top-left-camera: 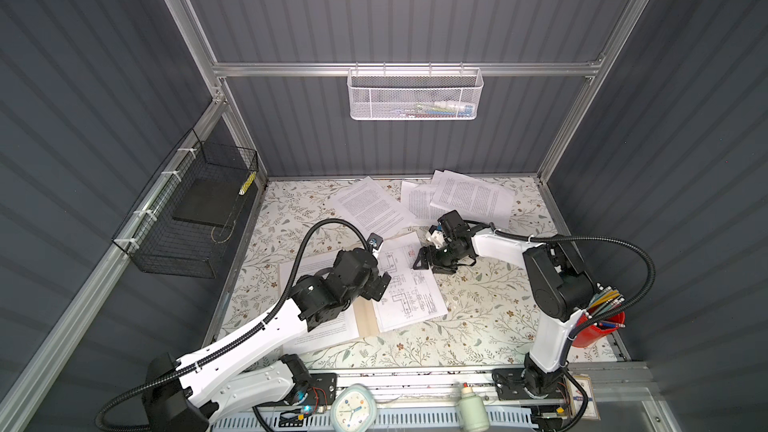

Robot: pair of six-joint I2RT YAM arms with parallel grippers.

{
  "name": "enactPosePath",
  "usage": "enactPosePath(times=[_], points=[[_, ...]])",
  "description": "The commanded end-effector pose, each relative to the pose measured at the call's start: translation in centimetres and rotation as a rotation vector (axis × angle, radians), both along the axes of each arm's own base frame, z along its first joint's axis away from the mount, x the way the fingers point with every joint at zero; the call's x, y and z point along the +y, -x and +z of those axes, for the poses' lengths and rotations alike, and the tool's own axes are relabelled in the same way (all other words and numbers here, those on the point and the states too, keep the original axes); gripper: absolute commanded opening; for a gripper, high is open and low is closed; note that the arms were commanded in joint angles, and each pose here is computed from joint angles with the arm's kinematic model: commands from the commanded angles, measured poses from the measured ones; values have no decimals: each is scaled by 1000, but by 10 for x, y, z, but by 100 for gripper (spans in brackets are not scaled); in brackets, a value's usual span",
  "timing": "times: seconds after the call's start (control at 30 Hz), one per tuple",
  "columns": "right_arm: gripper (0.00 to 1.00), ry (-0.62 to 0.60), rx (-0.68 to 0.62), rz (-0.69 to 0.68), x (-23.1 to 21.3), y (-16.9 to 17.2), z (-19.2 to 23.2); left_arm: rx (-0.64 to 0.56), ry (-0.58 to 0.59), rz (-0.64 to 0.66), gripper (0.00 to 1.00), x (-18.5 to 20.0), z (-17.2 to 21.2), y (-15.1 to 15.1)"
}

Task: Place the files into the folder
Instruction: 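Keep pressing the drawing sheet flat on the folder with the right gripper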

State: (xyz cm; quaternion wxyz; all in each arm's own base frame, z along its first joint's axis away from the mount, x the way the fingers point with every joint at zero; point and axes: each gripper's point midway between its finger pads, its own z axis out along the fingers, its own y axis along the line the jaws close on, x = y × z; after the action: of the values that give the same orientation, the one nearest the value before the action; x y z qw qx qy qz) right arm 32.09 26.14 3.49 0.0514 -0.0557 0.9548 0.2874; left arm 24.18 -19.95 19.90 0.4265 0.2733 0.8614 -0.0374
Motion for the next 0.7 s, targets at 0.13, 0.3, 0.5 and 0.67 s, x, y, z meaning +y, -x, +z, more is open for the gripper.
enactPosePath(times=[0.13, 0.3, 0.5, 0.67], points=[[81, 61, -40, -23, -4, -9, 4, 17, 9, 11, 100, 4, -2, 3], [82, 65, -50, -19, -2, -13, 6, 21, 8, 12, 100, 4, -3, 3], [81, 31, -47, 1, 9, -15, 9, 22, 5, 10, 100, 3, -3, 3], [81, 28, -39, 5, 12, -15, 6, 22, 6, 9, 100, 3, -3, 3]])
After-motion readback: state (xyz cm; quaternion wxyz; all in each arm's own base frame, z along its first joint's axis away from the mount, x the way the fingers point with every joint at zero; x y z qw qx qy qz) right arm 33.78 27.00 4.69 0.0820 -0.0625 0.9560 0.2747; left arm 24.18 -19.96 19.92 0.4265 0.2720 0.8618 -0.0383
